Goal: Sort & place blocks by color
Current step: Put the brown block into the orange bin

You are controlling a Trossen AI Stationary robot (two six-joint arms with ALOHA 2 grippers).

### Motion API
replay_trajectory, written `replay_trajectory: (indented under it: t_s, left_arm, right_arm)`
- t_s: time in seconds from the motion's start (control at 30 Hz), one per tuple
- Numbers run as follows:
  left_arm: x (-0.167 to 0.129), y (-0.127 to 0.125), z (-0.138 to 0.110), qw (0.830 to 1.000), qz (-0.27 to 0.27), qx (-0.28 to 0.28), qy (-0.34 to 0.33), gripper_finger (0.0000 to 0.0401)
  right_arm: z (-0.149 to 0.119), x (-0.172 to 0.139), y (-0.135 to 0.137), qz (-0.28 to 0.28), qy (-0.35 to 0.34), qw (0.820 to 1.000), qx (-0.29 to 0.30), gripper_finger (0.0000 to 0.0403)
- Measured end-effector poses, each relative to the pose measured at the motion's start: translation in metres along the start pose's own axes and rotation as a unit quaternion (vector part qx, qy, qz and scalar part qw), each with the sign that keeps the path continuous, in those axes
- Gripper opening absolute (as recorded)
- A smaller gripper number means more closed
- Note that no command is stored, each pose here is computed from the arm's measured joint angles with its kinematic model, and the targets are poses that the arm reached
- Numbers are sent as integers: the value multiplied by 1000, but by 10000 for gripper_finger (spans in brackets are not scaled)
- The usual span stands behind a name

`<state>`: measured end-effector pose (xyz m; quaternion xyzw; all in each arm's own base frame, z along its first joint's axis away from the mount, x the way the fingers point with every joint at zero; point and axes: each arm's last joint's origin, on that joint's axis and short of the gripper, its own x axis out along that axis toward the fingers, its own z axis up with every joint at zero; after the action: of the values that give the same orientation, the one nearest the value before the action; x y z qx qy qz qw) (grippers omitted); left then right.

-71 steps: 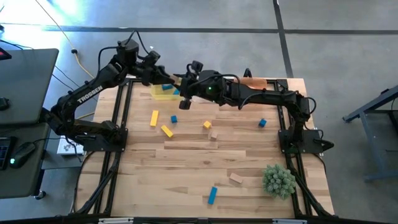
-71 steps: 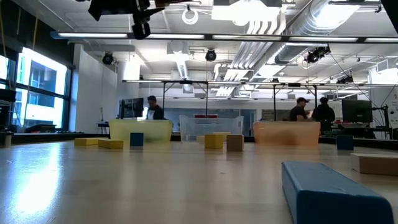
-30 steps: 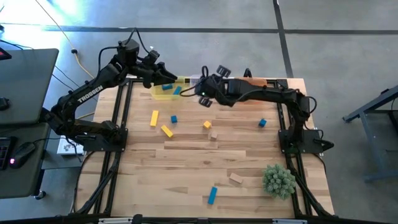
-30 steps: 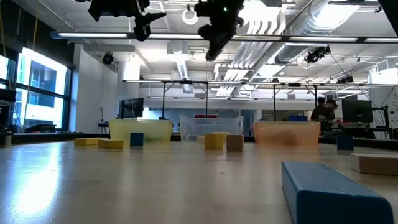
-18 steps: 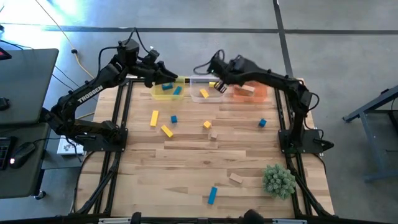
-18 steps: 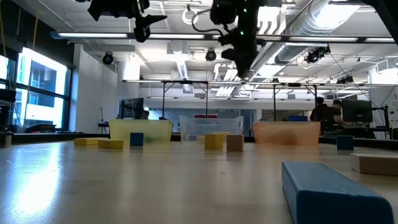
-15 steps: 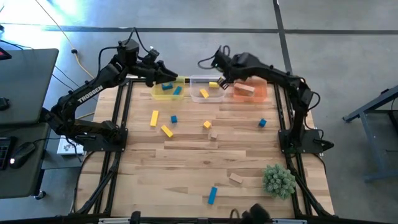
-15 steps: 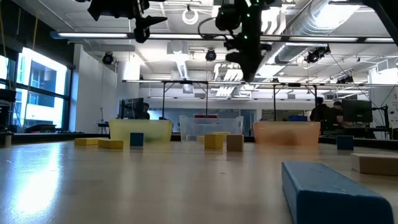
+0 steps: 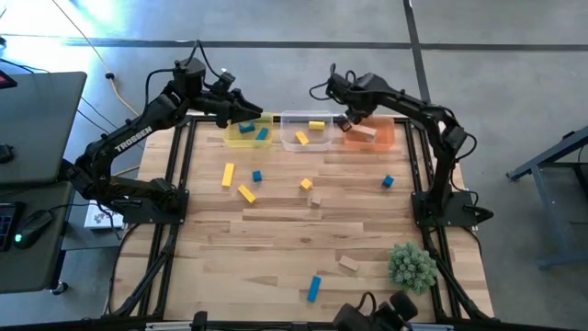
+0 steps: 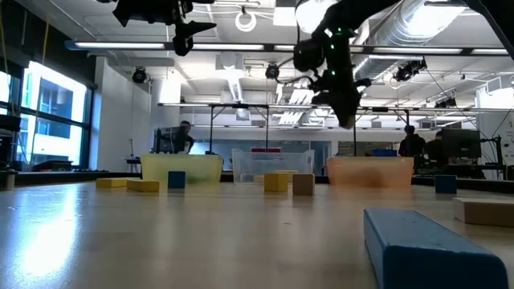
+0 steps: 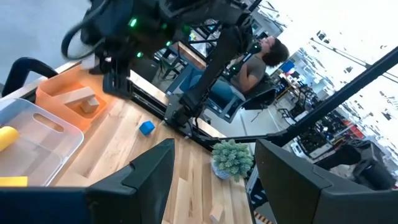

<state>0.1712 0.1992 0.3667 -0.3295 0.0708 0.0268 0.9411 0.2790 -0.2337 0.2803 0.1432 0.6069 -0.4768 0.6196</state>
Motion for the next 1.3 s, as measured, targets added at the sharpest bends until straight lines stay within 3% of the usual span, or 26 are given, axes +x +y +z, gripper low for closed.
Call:
replay_trajectory:
  t_s: [0.37, 0.7, 0.9, 1.3]
  left_arm:
    - [4, 7, 0, 1000, 26, -7, -6, 213]
    - [11, 18, -2, 999, 37, -22, 2, 213]
    - [16, 18, -2, 995, 93, -18, -22, 213]
    - [37, 4, -11, 984, 162, 70, -30, 213]
  right_arm:
    - [-21, 37, 12, 4, 47, 999, -26, 106]
    - [-41, 53, -14, 31, 57, 998, 27, 116]
    - [-47, 64, -24, 49, 70, 995, 47, 127]
    - [-47, 66, -27, 57, 70, 996, 25, 147]
